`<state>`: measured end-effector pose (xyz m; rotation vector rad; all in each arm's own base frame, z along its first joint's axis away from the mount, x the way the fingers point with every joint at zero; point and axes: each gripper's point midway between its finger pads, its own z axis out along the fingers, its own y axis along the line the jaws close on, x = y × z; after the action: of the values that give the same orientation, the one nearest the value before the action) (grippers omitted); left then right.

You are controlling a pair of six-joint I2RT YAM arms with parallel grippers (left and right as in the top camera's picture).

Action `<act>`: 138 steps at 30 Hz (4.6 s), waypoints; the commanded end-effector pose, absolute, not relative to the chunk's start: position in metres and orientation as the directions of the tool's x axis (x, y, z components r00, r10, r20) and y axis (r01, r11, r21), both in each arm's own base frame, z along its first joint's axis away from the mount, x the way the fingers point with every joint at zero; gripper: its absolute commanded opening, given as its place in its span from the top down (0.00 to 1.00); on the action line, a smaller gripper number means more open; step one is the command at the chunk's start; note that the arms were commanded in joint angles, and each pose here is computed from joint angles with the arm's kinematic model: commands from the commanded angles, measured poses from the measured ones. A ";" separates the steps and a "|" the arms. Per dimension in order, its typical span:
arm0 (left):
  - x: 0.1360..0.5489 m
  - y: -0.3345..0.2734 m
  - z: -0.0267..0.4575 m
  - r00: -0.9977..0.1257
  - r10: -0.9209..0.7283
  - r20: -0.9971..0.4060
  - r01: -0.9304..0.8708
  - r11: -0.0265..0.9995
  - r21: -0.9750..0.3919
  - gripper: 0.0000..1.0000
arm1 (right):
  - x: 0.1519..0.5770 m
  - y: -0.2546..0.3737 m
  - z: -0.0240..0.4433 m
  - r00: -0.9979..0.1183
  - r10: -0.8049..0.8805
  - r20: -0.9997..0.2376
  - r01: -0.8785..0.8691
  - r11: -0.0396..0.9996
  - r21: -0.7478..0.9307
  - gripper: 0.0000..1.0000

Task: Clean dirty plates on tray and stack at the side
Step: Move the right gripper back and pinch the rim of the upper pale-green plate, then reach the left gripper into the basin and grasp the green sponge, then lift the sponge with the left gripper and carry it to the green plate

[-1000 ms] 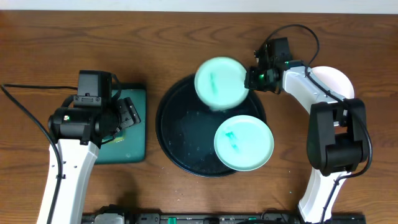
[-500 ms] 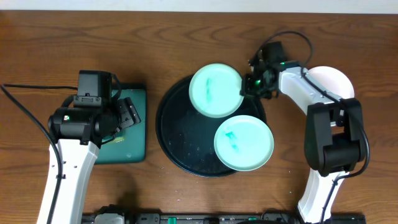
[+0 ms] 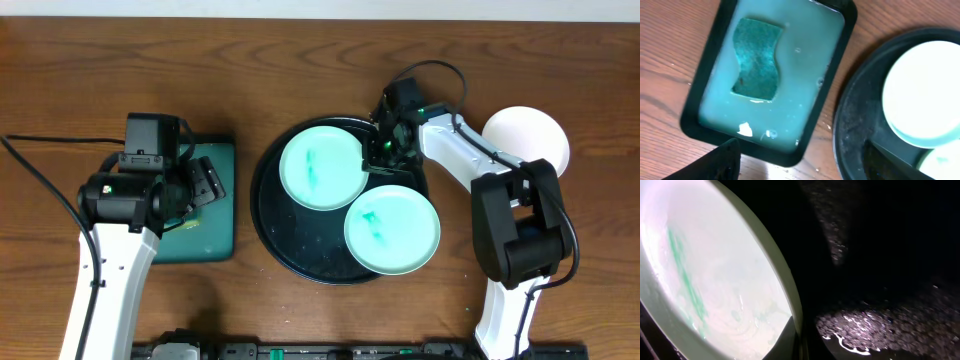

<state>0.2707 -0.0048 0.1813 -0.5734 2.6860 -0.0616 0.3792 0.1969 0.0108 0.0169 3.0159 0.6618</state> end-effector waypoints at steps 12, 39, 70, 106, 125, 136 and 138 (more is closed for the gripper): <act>0.287 0.034 0.106 -0.848 -0.479 -0.228 -0.503 0.862 0.059 0.34 | 0.373 0.192 0.007 -0.999 0.047 -0.022 0.035 0.920 0.390 0.99; 0.317 0.051 0.015 -0.895 -0.444 -0.041 -0.442 0.896 -0.045 0.50 | 0.370 0.191 0.007 -0.999 0.033 -0.014 0.025 0.923 0.385 0.99; 0.320 0.071 0.018 -0.898 -0.427 -0.101 -0.433 0.900 0.048 0.63 | 0.366 0.189 0.006 -1.000 0.030 0.002 0.028 0.925 0.379 0.99; 0.335 0.041 0.136 -0.814 -0.428 -0.392 -0.370 0.903 -0.216 0.93 | 0.362 0.188 0.006 -0.999 0.029 0.018 0.034 0.927 0.373 0.99; 0.323 0.041 0.230 -0.685 -0.239 -0.688 -0.189 0.971 -0.148 0.93 | 0.361 0.188 0.006 -1.000 0.023 0.019 0.029 0.928 0.372 0.99; 0.331 0.022 0.236 -0.677 -0.164 -0.718 -0.115 0.986 -0.116 0.93 | 0.360 0.187 0.005 -0.999 0.024 0.025 0.031 0.929 0.370 0.99; 0.331 0.023 0.236 -0.677 -0.164 -0.717 -0.121 0.986 -0.112 0.92 | 0.360 0.187 0.005 -0.999 0.024 0.026 0.031 0.929 0.370 0.99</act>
<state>0.3300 0.0192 0.2273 -0.2140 2.3478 -0.1145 0.3630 0.1877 0.0063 0.0689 3.0981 0.6041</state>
